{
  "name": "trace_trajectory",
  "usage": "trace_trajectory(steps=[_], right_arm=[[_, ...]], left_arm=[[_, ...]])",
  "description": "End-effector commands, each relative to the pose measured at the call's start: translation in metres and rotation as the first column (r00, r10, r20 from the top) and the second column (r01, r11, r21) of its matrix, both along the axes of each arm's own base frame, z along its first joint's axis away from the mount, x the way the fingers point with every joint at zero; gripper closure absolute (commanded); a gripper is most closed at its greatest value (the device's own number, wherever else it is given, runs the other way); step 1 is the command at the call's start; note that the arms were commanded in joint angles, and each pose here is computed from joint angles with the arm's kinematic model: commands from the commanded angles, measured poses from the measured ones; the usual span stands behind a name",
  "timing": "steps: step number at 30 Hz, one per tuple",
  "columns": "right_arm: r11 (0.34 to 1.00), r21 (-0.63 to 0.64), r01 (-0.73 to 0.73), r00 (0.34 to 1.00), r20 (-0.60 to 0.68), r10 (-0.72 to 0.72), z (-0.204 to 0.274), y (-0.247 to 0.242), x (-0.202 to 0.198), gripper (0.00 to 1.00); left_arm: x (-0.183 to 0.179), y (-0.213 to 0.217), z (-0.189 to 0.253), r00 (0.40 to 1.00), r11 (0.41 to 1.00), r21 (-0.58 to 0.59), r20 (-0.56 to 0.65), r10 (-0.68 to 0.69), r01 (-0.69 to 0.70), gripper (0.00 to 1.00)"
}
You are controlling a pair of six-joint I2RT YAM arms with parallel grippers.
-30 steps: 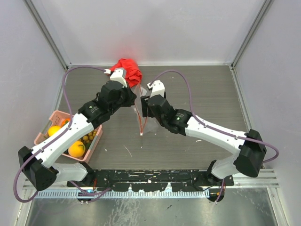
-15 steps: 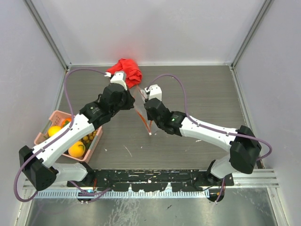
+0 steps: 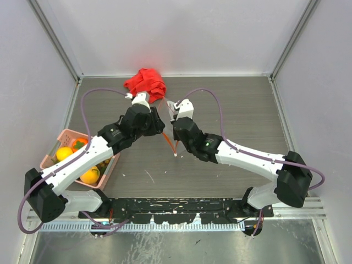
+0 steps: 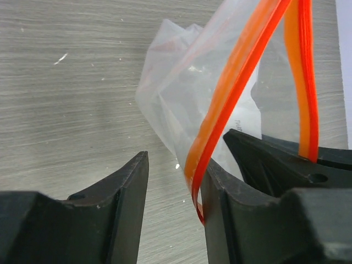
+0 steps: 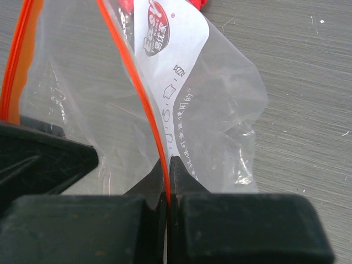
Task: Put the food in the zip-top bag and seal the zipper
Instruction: Open the zipper of the food storage bag at the center of the board.
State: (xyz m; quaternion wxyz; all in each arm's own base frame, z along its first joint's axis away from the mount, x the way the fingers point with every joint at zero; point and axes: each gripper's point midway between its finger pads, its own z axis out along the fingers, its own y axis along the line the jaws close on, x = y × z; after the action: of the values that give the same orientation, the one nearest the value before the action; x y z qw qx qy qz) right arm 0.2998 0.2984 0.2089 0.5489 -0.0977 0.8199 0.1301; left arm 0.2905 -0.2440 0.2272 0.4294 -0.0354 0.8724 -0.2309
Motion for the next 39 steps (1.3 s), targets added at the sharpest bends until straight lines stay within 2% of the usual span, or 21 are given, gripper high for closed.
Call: trace_trajectory(steps=[1, 7, 13, 19, 24, 27, 32, 39], right_arm=[[0.994, 0.105, 0.038, 0.996, 0.075, -0.046, 0.028, 0.001, 0.001, 0.99], [0.993, 0.109, 0.042, 0.995, 0.081, -0.051, 0.028, 0.001, 0.001, 0.99], [0.995, 0.067, 0.074, 0.993, 0.087, -0.080, 0.025, -0.011, 0.002, 0.99], [0.991, 0.015, 0.131, 0.987, 0.091, -0.132, 0.027, -0.035, 0.004, 0.97], [0.986, -0.020, 0.166, 0.984, 0.074, -0.164, 0.025, -0.056, 0.008, 0.92], [0.984, -0.039, 0.173, 0.984, 0.061, -0.170, 0.024, -0.061, 0.008, 0.88], [0.995, -0.018, 0.095, 0.995, 0.027, -0.095, 0.020, -0.045, 0.005, 0.81], [0.999, 0.027, -0.030, 0.999, 0.018, 0.029, 0.028, -0.016, 0.002, 0.57]], left_arm=[[0.000, -0.017, 0.014, 0.999, 0.993, -0.118, 0.034, 0.013, -0.009, 0.56], [-0.004, -0.020, -0.003, 0.999, 0.991, -0.125, 0.021, 0.045, -0.042, 0.57], [-0.003, -0.011, -0.020, 0.998, 0.996, -0.054, -0.001, 0.070, -0.070, 0.82], [-0.004, 0.014, -0.029, 0.993, 0.991, 0.064, 0.014, 0.117, -0.118, 0.99], [-0.003, 0.040, -0.032, 0.985, 0.966, 0.196, 0.041, 0.165, -0.170, 1.00], [-0.003, 0.048, -0.028, 0.984, 0.955, 0.235, 0.056, 0.170, -0.179, 1.00], [-0.006, 0.039, -0.023, 0.991, 0.969, 0.210, 0.044, 0.124, -0.130, 1.00], [-0.009, 0.021, -0.010, 0.998, 0.982, 0.177, 0.034, 0.053, -0.058, 1.00]])
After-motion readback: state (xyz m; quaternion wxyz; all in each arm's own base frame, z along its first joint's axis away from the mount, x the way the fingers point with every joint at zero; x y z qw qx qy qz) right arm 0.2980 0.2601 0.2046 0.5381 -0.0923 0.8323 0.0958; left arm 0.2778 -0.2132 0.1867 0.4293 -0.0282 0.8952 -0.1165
